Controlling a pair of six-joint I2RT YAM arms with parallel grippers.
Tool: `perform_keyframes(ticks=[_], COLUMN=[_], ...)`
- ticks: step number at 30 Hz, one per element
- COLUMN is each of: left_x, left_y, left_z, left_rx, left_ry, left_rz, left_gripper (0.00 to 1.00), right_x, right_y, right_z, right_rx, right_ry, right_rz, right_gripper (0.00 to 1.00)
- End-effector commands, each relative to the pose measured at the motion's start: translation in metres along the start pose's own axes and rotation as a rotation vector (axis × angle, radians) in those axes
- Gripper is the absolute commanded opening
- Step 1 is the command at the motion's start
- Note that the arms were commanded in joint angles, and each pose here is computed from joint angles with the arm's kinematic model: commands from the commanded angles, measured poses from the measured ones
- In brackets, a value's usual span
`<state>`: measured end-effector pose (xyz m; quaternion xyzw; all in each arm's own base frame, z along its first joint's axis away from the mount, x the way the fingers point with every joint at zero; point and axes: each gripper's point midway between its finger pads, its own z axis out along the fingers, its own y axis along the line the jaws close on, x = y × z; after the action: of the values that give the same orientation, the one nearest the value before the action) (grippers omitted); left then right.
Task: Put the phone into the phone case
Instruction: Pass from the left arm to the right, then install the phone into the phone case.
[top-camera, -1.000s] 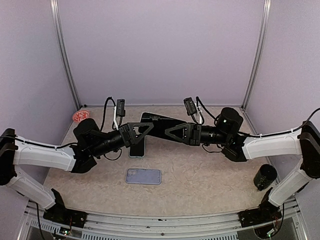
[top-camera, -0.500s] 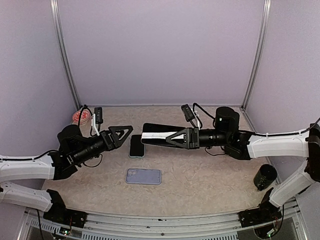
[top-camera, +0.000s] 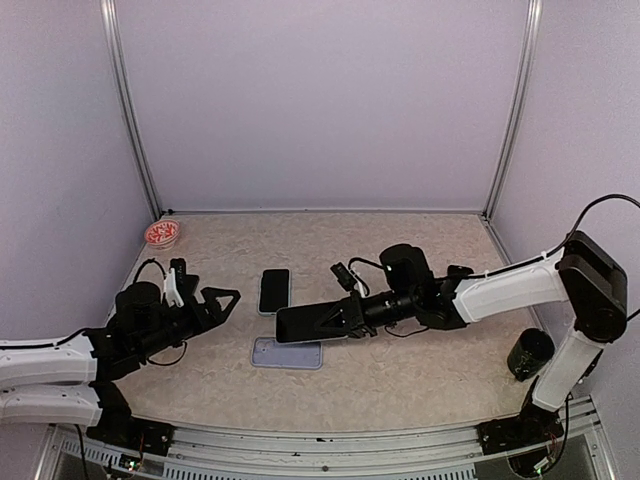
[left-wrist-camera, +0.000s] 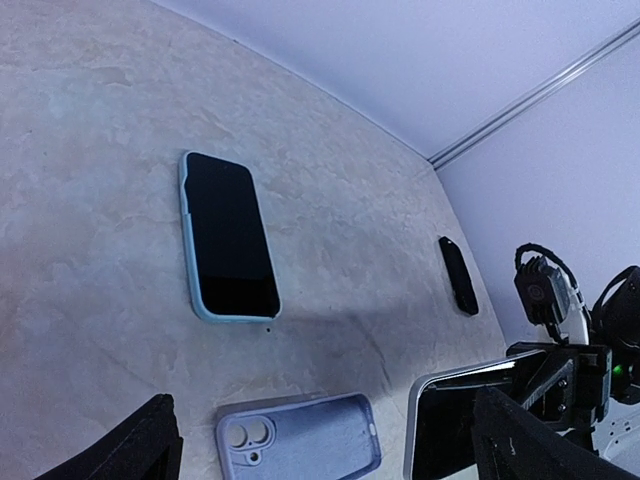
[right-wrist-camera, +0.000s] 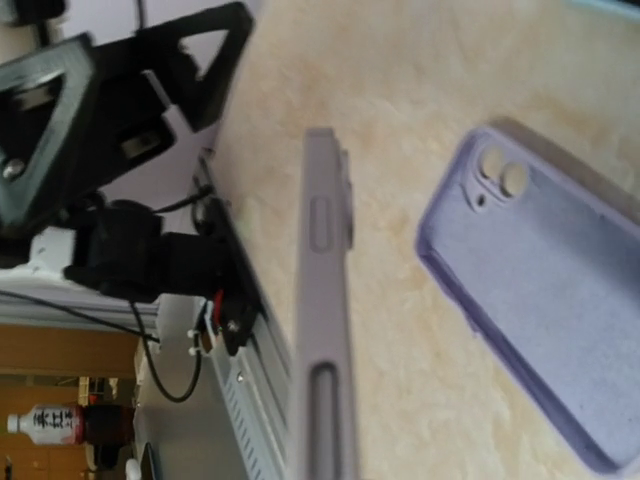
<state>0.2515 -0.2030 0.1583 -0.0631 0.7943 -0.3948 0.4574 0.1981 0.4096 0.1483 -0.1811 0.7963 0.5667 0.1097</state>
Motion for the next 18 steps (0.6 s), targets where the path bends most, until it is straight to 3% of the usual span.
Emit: perform_keyframes(ticks=[1, 10, 18], left_x=[0.010, 0.034, 0.043], left_y=[0.027, 0.044, 0.035], left_z=[-0.003, 0.005, 0.006], left_rx=[-0.066, -0.076, 0.002], left_ry=[-0.003, 0.064, 0.091], left_rz=[-0.067, -0.100, -0.115], left_gripper=[0.99, 0.99, 0.99], right_x=[-0.009, -0.008, 0.004], right_y=[0.005, -0.008, -0.022], right_z=[0.025, 0.055, 0.072], right_rx=[0.016, 0.023, 0.012], right_ry=[0.043, 0.066, 0.096], right_rz=[0.054, 0.138, 0.228], right_gripper=[0.00, 0.00, 0.00])
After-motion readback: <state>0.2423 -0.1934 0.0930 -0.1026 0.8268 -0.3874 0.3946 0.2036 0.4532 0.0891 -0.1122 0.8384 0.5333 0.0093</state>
